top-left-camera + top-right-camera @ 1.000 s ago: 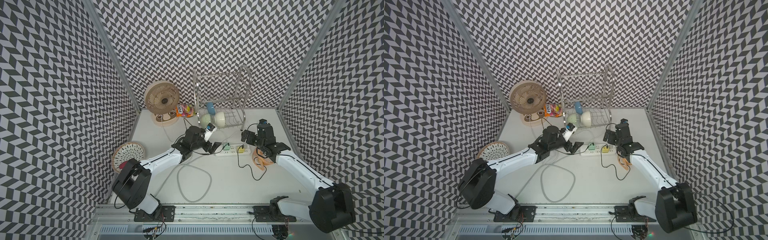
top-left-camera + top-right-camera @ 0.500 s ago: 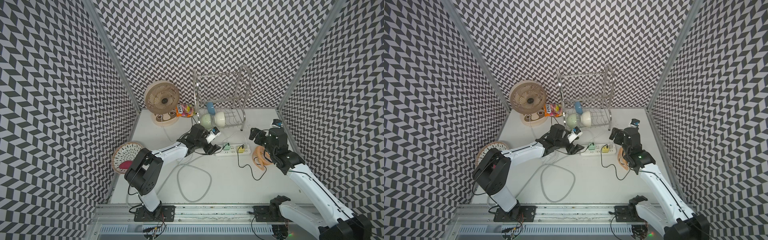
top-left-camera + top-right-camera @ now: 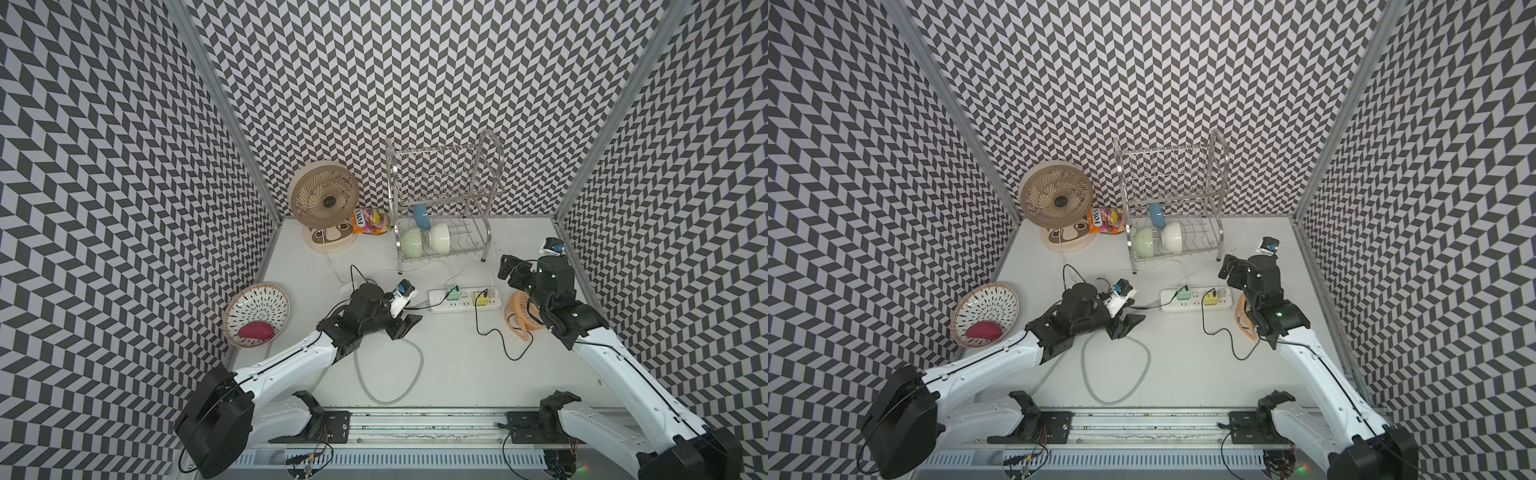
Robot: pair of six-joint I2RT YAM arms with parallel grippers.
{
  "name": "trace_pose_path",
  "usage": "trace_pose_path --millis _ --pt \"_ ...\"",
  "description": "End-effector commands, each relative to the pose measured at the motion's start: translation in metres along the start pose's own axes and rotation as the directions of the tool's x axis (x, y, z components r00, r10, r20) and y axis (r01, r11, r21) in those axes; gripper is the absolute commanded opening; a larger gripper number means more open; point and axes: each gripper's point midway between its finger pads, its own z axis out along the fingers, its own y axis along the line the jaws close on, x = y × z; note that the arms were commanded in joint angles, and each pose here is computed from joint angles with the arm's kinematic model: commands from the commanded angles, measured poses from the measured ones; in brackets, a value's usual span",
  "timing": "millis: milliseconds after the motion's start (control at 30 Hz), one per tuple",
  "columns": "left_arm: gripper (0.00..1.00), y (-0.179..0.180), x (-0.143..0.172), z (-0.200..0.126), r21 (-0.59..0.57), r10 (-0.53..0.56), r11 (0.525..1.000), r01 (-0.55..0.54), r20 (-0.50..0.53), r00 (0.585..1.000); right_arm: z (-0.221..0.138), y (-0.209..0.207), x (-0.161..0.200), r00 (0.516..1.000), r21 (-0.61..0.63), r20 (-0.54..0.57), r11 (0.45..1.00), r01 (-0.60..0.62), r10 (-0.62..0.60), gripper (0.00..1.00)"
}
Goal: Unplug the desk fan from the power strip
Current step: Adjust the socket at the center of the board.
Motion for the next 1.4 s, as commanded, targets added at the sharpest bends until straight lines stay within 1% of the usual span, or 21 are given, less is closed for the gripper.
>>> trace_pose_path --millis 0,100,167,300,400,600,733,800,933,1033,1133,1367 --pt "0.58 0.001 0.024 -0.002 -0.104 -0.161 0.982 0.156 -0.042 0.986 0.002 0.013 -0.01 0.999 -0.06 0.043 0.998 -0.02 0.023 1.0" --pt "0.59 -0.004 0.035 0.006 -0.132 -0.22 0.969 0.208 -0.081 0.972 0.005 0.015 -0.009 0.999 -0.062 0.032 0.998 -0.021 0.023 1.0" --pt "0.6 0.0 0.033 0.015 -0.159 -0.253 0.959 0.234 -0.114 0.961 0.005 0.017 -0.009 1.0 -0.068 0.018 0.997 -0.02 0.021 1.0" --pt "0.63 0.013 0.041 0.033 -0.244 -0.265 0.948 0.206 -0.243 0.933 0.005 0.019 -0.006 1.0 -0.075 0.0 0.997 -0.014 0.014 1.0" --pt "0.67 0.019 0.047 0.042 -0.251 -0.262 0.949 0.191 -0.295 0.919 0.002 0.017 -0.008 1.0 -0.066 0.007 0.998 -0.001 0.002 1.0" --pt "0.69 0.038 0.052 0.053 -0.229 -0.249 0.957 0.178 -0.331 0.91 -0.003 0.012 -0.012 0.999 -0.056 0.042 0.998 0.008 -0.005 1.0" --pt "0.66 0.046 0.057 0.063 -0.196 -0.231 0.966 0.166 -0.374 0.898 -0.005 0.013 -0.014 0.999 -0.059 0.051 0.998 0.012 -0.009 1.0" --pt "0.64 0.055 0.062 0.066 -0.223 -0.235 0.963 0.155 -0.397 0.887 -0.005 0.012 -0.014 0.999 -0.054 0.051 0.998 0.015 -0.013 1.0" --pt "0.63 0.065 0.067 0.071 -0.25 -0.227 0.959 0.131 -0.409 0.884 -0.005 0.01 -0.012 0.999 -0.049 0.049 0.999 0.021 -0.018 1.0" --pt "0.61 0.07 0.078 0.077 -0.267 -0.224 0.957 0.11 -0.444 0.868 -0.004 0.01 -0.011 0.999 -0.049 0.047 0.999 0.022 -0.02 1.0" --pt "0.57 0.078 0.086 0.08 -0.299 -0.222 0.951 0.083 -0.47 0.854 -0.003 0.01 -0.01 0.999 -0.05 0.043 0.998 0.024 -0.022 1.0" --pt "0.55 0.094 0.097 0.083 -0.373 -0.232 0.927 0.04 -0.488 0.841 -0.002 0.01 -0.006 0.999 -0.056 0.036 0.998 0.019 -0.017 1.0"
